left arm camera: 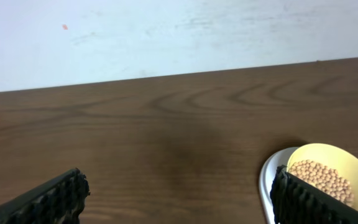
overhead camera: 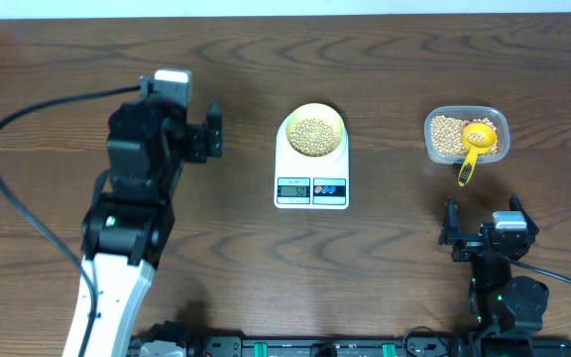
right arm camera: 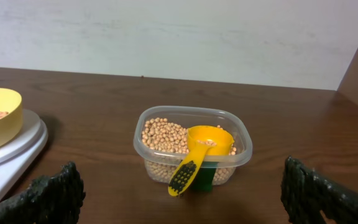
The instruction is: Scoop item into bowl and weigh 50g on scale
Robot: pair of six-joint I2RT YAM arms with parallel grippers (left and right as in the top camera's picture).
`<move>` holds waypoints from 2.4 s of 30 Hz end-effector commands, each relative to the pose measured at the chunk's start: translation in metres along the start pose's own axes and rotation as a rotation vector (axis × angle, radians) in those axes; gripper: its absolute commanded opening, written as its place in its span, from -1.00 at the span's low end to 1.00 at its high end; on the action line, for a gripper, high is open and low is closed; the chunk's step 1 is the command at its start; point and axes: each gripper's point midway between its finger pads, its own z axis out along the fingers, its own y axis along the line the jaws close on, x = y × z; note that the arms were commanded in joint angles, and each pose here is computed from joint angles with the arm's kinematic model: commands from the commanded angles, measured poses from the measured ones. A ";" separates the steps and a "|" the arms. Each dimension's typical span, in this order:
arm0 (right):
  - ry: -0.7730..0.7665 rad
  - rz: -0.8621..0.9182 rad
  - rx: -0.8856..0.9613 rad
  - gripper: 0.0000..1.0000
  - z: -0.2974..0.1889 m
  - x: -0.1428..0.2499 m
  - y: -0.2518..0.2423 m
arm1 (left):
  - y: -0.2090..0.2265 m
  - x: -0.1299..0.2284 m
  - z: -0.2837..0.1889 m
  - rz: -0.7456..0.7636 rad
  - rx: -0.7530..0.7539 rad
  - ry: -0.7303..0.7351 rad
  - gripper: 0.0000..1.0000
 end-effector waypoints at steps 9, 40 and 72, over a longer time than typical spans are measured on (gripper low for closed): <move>0.000 -0.012 0.004 0.99 0.000 0.001 -0.001 | 0.015 0.027 -0.040 -0.036 -0.043 -0.050 0.91; 0.000 -0.012 0.004 0.99 0.000 0.001 -0.001 | 0.033 0.079 -0.093 -0.197 -0.101 -0.434 0.92; 0.000 -0.012 0.004 0.99 0.000 0.001 -0.001 | 0.043 0.113 -0.090 -0.246 -0.141 -0.543 0.92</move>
